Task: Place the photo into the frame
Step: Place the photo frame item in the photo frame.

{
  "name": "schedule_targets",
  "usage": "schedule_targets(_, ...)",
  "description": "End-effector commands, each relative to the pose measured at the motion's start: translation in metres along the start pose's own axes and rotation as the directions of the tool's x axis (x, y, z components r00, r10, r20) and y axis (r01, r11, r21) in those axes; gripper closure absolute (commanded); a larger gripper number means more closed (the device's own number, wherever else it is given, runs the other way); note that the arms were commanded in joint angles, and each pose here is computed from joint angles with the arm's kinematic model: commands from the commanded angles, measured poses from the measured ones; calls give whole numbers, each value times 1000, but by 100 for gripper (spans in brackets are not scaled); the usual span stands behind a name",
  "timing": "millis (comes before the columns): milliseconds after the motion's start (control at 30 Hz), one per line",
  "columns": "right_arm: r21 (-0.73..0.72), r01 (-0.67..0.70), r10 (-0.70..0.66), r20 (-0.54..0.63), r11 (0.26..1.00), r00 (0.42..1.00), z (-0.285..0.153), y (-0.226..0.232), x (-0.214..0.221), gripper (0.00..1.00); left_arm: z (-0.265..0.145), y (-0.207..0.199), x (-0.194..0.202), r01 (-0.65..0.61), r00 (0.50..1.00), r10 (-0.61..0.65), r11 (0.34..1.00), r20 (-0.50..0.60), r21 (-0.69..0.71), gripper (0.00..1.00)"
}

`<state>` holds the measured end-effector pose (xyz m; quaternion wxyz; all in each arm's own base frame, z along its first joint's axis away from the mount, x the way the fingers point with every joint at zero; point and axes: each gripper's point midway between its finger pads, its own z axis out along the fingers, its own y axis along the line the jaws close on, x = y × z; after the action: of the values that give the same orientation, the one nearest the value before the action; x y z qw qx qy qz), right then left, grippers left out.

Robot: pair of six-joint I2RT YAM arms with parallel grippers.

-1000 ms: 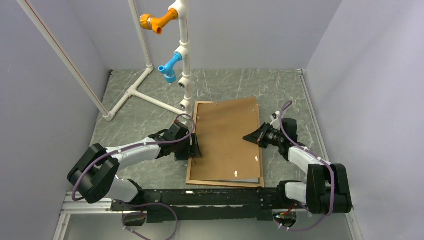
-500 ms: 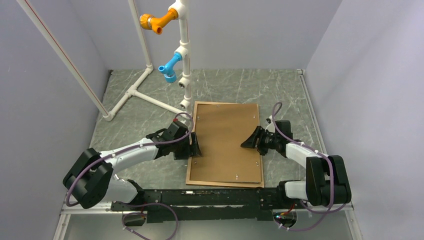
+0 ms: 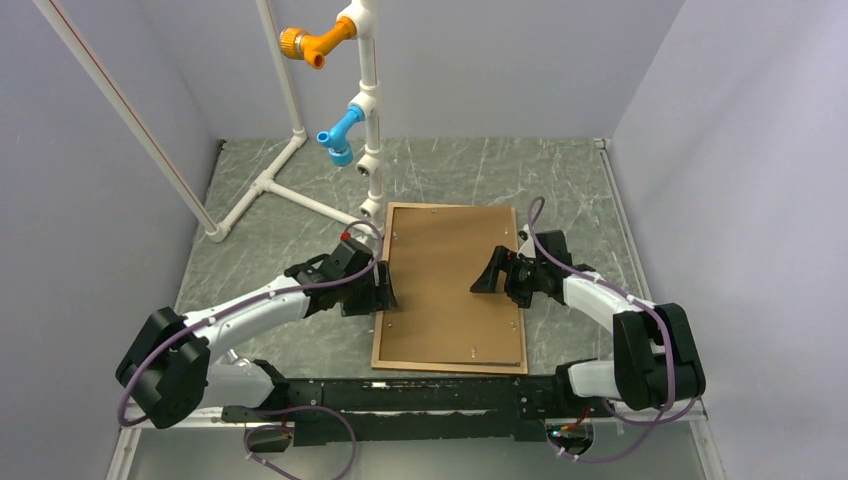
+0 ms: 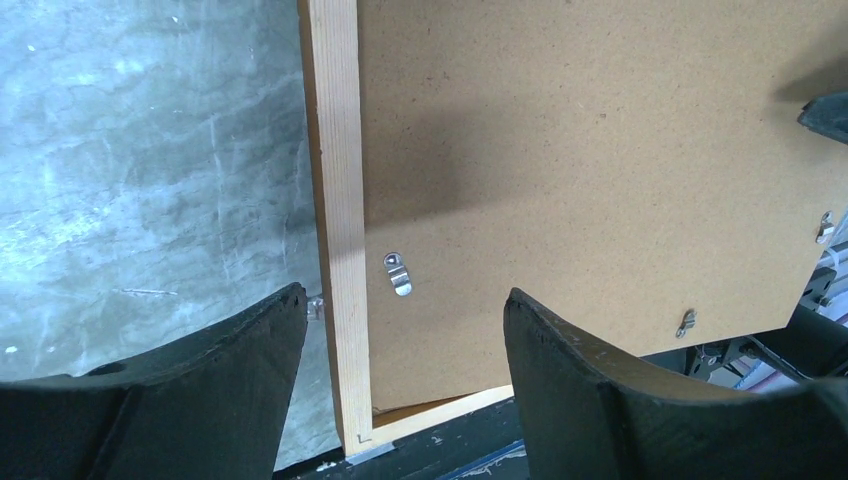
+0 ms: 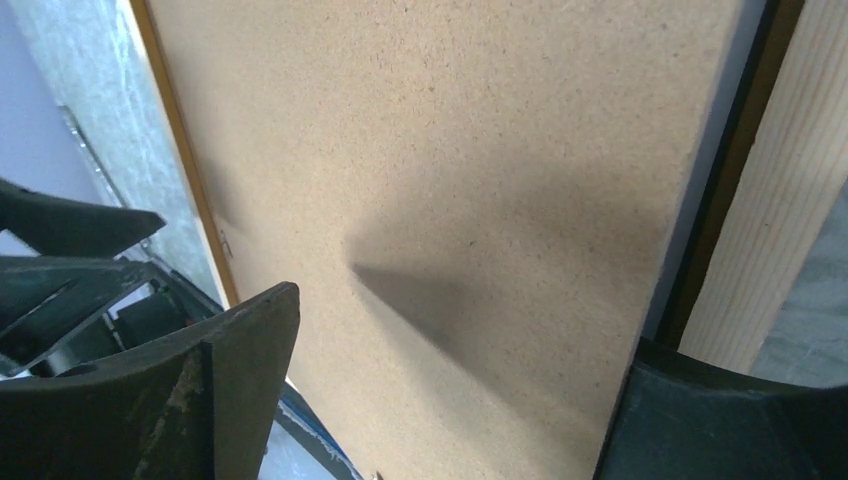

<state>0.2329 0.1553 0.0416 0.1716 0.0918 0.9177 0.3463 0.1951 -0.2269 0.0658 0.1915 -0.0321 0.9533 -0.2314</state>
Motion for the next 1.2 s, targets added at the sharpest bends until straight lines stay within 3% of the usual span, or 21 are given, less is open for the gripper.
schedule_targets(0,140,51,-55,25,989,998,4,-13,-11,9,-20,-10,-18,-35,997,35,999,73,0,24)
schedule_targets(133,208,64,-70,22,976,997,4,-18,-12,1,-31,-12,-22,-41,995,41,999,93,2,24)
schedule_targets(467,327,87,-108,48,941,993,-9,-31,-19,0,-40,-14,-23,-42,993,40,999,109,17,24)
schedule_targets(1167,431,114,-165,82,895,983,-40,-25,-35,0,-32,-8,-21,-28,995,29,1000,99,-12,24)
